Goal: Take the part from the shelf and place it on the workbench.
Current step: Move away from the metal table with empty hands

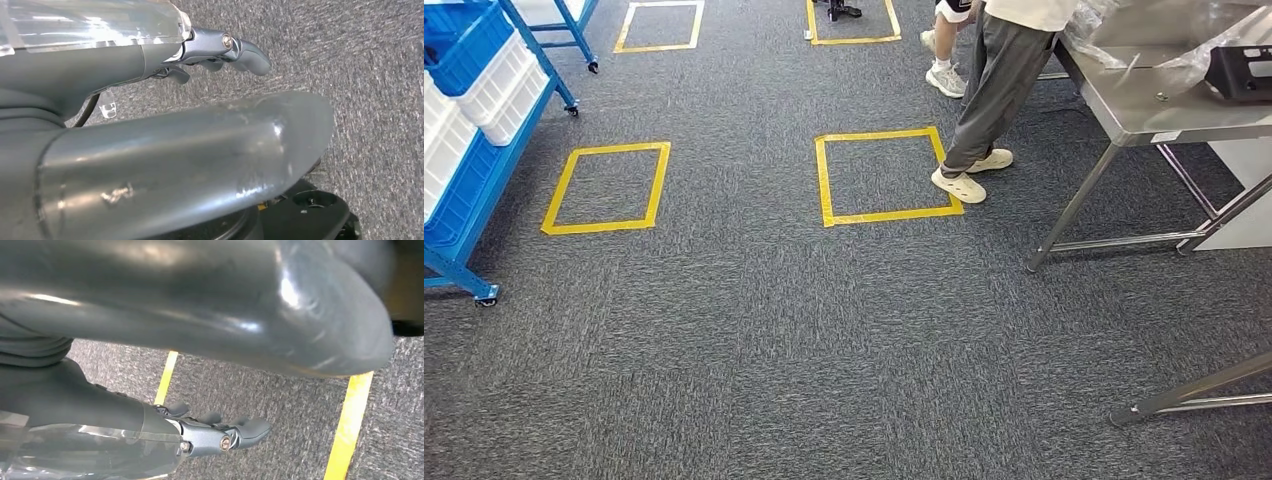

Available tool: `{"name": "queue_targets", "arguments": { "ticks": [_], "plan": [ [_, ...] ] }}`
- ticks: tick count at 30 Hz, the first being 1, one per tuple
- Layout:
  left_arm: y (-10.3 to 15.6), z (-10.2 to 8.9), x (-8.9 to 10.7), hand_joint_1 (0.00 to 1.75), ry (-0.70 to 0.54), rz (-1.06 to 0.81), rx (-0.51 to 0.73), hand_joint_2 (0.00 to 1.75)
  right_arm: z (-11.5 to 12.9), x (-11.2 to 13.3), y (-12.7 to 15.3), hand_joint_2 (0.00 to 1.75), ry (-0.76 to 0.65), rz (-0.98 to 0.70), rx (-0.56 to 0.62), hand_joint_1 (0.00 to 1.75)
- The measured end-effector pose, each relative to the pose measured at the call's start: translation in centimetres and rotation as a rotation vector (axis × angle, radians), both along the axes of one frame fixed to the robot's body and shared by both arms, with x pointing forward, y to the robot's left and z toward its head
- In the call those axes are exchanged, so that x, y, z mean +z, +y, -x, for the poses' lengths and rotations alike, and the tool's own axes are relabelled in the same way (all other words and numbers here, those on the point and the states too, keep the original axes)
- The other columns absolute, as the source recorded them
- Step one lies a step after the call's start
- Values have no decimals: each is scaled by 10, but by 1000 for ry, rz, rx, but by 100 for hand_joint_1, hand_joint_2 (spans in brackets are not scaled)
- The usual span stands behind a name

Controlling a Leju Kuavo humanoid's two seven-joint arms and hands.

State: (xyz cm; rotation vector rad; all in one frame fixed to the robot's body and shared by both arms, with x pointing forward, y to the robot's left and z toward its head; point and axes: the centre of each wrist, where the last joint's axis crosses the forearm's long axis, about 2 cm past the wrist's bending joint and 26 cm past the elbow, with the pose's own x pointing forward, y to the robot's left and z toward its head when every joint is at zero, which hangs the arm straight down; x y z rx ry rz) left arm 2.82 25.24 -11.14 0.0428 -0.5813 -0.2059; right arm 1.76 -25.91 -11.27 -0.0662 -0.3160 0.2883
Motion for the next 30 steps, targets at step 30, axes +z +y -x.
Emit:
{"name": "queue_targets", "arguments": {
  "ticks": [30],
  "plan": [
    [0, -3, 0, 0, -3, -1, -3, 0, -2, 0, 0, 0, -8, -3, -4, 0]
  ]
}}
